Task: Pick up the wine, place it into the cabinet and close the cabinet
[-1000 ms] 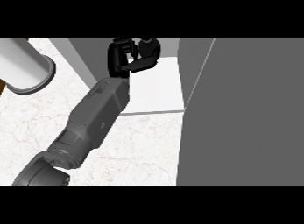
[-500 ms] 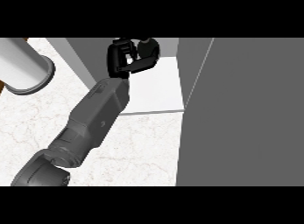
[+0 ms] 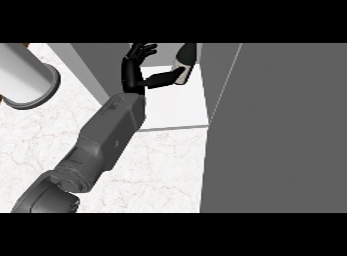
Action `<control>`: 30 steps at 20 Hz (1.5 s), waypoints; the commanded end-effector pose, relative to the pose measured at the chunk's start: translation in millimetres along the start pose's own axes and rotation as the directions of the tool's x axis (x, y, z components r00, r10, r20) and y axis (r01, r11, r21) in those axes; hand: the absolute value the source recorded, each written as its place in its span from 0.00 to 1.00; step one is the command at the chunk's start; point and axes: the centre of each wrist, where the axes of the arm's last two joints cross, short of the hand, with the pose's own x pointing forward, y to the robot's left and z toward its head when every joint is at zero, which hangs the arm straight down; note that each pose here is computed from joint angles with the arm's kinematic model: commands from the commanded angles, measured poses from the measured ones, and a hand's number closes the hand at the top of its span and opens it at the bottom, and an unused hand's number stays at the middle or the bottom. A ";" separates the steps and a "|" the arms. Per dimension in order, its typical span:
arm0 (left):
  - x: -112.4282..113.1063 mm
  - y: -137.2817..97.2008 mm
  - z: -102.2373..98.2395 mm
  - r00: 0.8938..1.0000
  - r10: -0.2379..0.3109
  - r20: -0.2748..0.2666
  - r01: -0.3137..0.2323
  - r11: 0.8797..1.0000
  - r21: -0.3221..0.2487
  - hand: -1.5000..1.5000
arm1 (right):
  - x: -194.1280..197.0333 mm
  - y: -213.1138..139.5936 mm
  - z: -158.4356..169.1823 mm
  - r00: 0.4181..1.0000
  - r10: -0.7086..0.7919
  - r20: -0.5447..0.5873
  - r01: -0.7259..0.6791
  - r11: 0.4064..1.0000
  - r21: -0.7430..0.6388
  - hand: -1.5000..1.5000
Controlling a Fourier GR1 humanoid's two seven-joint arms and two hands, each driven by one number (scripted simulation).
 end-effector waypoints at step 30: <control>-28.4 27.4 15.7 1.000 0.017 0.021 -0.016 0.997 -0.080 0.00 | 16.5 4.7 6.1 0.999 -0.029 0.042 0.027 0.999 0.046 0.00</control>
